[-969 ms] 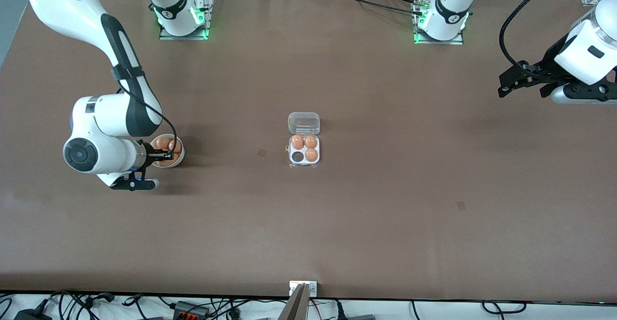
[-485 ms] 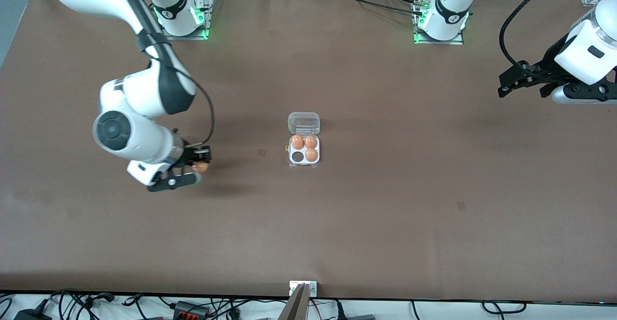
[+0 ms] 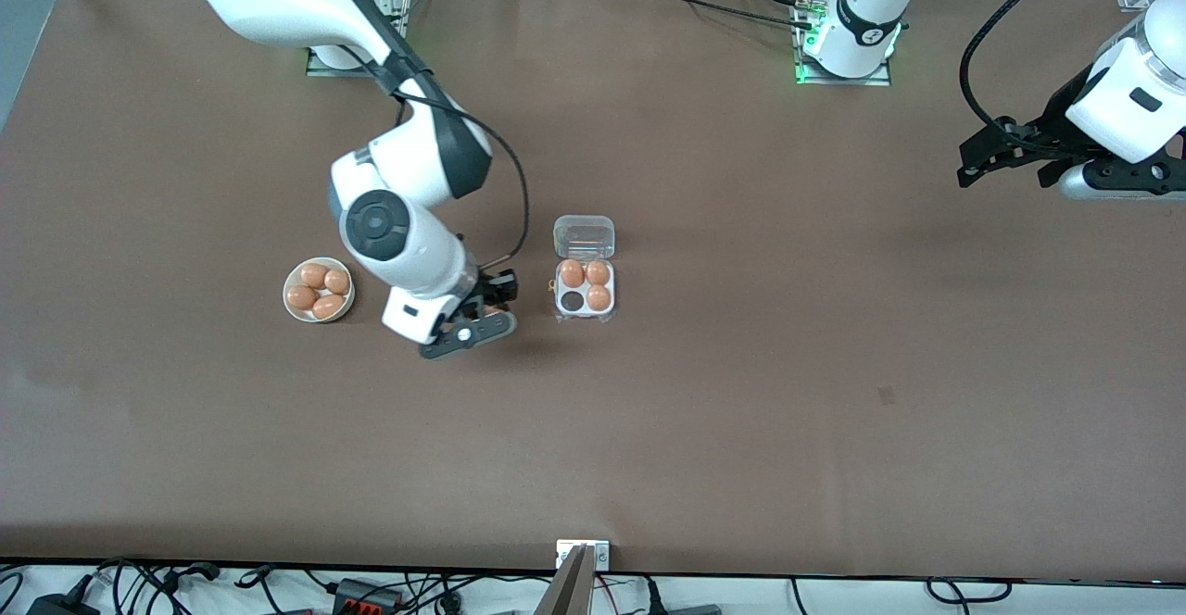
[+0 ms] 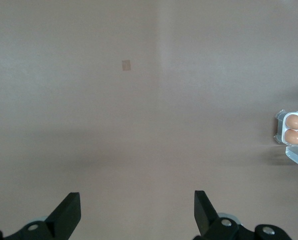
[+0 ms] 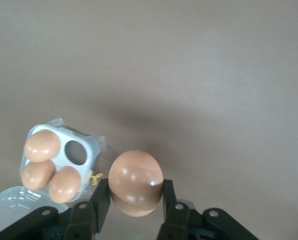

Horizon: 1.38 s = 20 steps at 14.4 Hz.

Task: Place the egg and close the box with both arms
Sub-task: 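Lift the egg and carry it with the right gripper to the carton, then lower the egg into the empty carton slot and open the right gripper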

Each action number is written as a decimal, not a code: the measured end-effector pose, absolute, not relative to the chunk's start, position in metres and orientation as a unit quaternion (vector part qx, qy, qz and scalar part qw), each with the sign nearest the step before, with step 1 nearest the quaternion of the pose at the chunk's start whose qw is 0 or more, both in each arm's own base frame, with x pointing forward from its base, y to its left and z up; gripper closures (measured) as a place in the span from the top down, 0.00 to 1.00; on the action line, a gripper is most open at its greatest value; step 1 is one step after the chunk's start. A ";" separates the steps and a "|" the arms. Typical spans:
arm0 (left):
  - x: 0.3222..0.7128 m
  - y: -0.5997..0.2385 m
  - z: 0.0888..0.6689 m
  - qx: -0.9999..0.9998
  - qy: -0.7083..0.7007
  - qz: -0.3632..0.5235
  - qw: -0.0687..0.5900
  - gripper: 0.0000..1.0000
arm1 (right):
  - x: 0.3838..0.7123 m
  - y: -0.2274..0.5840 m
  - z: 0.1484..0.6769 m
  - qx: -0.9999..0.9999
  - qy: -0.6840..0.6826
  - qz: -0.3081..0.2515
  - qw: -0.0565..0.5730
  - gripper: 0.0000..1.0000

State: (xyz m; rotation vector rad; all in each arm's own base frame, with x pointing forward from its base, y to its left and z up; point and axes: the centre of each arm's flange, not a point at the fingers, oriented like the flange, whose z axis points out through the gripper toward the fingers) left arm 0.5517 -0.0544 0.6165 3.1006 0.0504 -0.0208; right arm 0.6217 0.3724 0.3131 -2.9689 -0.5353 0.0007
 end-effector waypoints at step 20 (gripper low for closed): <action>0.552 -0.054 0.616 1.000 0.016 -0.007 0.020 1.00 | 0.580 0.457 0.240 -0.984 -0.154 -0.020 0.082 0.47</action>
